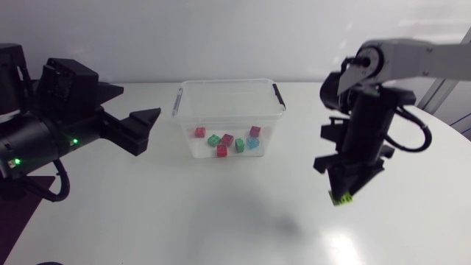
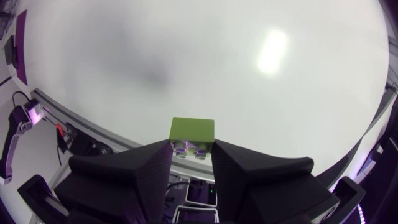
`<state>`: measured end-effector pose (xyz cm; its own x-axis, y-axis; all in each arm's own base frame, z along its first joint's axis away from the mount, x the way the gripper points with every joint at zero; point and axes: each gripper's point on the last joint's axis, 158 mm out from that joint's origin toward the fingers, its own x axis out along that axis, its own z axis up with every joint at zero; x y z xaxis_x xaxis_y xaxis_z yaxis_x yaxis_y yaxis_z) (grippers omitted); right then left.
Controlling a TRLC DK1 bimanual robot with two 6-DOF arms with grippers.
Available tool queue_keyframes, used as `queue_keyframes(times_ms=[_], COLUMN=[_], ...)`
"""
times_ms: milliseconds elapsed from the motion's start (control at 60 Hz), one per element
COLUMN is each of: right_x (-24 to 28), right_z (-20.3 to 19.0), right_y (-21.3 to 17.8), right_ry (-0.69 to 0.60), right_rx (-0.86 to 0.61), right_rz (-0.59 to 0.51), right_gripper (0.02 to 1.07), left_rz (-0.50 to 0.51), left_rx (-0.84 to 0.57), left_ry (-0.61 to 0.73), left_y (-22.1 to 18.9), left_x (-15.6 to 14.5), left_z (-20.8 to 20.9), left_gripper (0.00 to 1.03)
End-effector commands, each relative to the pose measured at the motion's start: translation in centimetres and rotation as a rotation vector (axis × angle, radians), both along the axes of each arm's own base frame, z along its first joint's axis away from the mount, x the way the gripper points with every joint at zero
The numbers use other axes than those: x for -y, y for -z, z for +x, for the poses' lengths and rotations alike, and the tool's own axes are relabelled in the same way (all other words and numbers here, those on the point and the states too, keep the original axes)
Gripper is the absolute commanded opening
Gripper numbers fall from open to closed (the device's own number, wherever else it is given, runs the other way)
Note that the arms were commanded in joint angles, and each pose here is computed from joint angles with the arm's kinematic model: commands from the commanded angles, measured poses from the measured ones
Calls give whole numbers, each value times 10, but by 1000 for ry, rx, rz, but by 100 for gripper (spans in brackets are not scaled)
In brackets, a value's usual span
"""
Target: Place the duplo bricks in the container
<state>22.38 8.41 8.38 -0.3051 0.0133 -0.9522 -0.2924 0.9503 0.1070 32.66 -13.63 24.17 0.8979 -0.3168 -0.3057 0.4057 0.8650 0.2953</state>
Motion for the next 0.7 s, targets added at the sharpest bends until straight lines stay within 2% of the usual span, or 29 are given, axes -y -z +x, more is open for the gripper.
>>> queue_keyframes(times_ms=[0,267,350,500,683], right_x=[-19,-80,-103,-130,-153], right_z=[24,103,140,188,231], right_y=[-26,-56,-68,-84,-89], right_ry=[0,2,-7,5,11], right_rx=[95,312,445,581,693], right_rz=[29,151,205,270,298], right_gripper=[17,16,16,16,17], left_rz=[-2,0,0,2,-6], left_rx=[-15,-8,-8,-5,15], left_ry=[-18,-44,-56,-89,-140], left_y=[7,5,5,6,1], left_x=[-5,-10,-14,-24,-42], left_z=[-2,0,1,3,4], left_gripper=[99,99,99,99,99])
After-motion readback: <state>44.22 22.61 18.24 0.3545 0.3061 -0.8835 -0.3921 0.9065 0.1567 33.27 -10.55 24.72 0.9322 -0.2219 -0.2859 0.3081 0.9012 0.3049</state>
